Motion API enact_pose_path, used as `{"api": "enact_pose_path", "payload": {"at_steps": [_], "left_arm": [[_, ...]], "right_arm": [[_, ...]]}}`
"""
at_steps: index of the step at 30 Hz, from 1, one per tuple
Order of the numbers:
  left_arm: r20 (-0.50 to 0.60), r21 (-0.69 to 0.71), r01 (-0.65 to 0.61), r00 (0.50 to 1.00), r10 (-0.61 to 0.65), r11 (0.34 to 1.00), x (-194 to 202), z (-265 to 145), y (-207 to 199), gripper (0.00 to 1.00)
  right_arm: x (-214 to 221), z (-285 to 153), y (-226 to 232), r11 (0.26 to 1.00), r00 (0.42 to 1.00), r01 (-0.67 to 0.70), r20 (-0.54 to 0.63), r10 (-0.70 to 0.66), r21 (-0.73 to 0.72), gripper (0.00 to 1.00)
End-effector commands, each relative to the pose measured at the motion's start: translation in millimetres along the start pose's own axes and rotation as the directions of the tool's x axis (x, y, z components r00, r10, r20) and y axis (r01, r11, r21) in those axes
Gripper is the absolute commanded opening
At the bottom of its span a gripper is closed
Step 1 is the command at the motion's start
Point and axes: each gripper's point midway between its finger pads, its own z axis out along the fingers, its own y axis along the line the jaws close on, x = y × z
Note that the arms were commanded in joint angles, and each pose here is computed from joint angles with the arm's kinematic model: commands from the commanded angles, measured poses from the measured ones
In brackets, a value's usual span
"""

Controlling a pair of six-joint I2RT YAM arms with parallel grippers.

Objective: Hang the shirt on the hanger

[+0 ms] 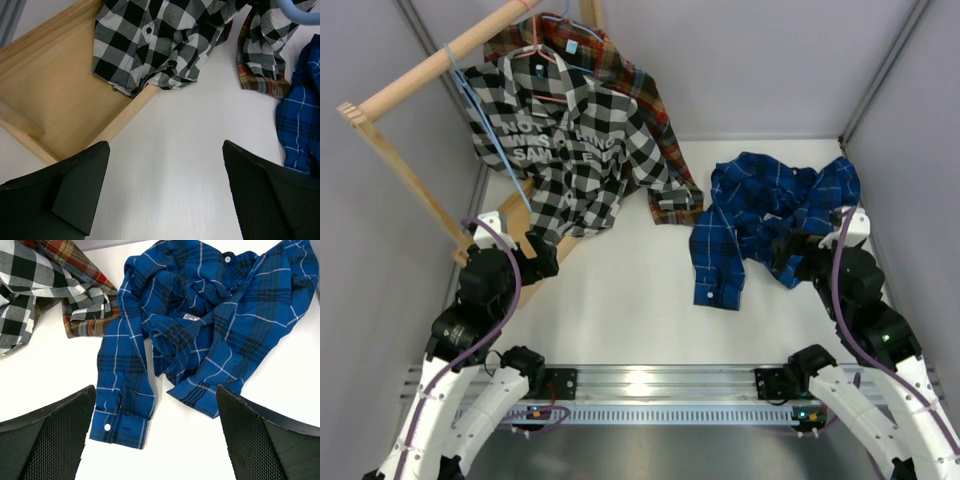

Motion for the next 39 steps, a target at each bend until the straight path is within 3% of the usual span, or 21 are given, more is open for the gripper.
{"api": "enact_pose_path", "payload": {"at_steps": [1,11,15,18,22,24,25,26,28,29,31,32,33,37,39], "left_arm": [[0.024,0.038,0.001,1.0,-0.002,0.999,-6.0,3.0,-8.2,0.98],[-0.064,0.112,-0.027,0.997,0.034,0.993,11.4,15.9,-25.0,0.98],[-0.13,0.158,-0.034,0.99,0.055,0.987,23.5,22.3,-35.6,0.98],[-0.156,0.173,-0.037,0.986,0.065,0.984,28.5,25.2,-39.1,0.98],[-0.175,0.194,-0.044,0.981,0.078,0.98,34.2,25.8,-44.6,0.98],[-0.184,0.209,-0.05,0.979,0.089,0.977,36.9,25.5,-48.0,0.98],[-0.188,0.222,-0.055,0.977,0.098,0.973,38.6,24.9,-51.2,0.98],[-0.191,0.226,-0.056,0.976,0.101,0.973,39.3,24.8,-52.1,0.98],[-0.191,0.233,-0.058,0.976,0.104,0.971,39.8,23.8,-53.7,0.98],[-0.19,0.235,-0.058,0.976,0.105,0.97,40.0,23.3,-53.9,0.98],[-0.18,0.236,-0.057,0.979,0.101,0.97,37.8,21.6,-53.4,0.98],[-0.176,0.239,-0.058,0.979,0.102,0.969,37.1,21.0,-53.9,0.98],[-0.173,0.24,-0.059,0.98,0.102,0.969,36.8,20.3,-53.7,0.98],[-0.177,0.25,-0.059,0.979,0.105,0.967,37.4,20.8,-55.7,0.98],[-0.173,0.253,-0.059,0.979,0.105,0.966,36.7,19.5,-55.7,0.98]], "right_arm": [[-17.2,-6.1,3.4,1.0,1.0,0.004,0.028,-0.004,-0.01,0.99],[-26.3,16.4,22.4,0.999,1.0,-0.015,0.024,0.016,-0.047,0.99],[-22.3,68.7,9.0,0.991,0.999,-0.009,-0.05,0.016,0.136,0.99],[-15.0,115.2,-8.2,0.981,0.988,-0.034,-0.14,0.061,0.191,0.99],[-29.8,168.5,-35.0,0.959,0.987,-0.059,-0.129,0.098,0.279,1.0],[-18.4,199.3,-58.2,0.936,0.976,-0.043,-0.183,0.114,0.35,0.99],[-34.4,212.4,-59.4,0.937,0.978,-0.062,-0.165,0.125,0.343,0.99],[-14.9,235.2,-79.3,0.924,0.962,-0.067,-0.22,0.159,0.376,0.99],[-26.4,261.0,-90.1,0.926,0.954,-0.124,-0.213,0.209,0.357,0.99],[-2.6,280.0,-105.4,0.917,0.934,-0.122,-0.268,0.236,0.38,0.99],[-5.5,301.4,-110.5,0.922,0.933,-0.109,-0.283,0.224,0.371,0.99],[25.5,311.5,-119.2,0.913,0.902,-0.076,-0.363,0.234,0.4,0.99],[20.7,318.4,-124.2,0.906,0.905,-0.06,-0.361,0.226,0.419,1.0],[68.8,337.2,-125.9,0.909,0.853,-0.058,-0.453,0.26,0.412,0.99],[78.8,343.6,-117.6,0.924,0.836,-0.086,-0.478,0.27,0.373,0.94]]}}
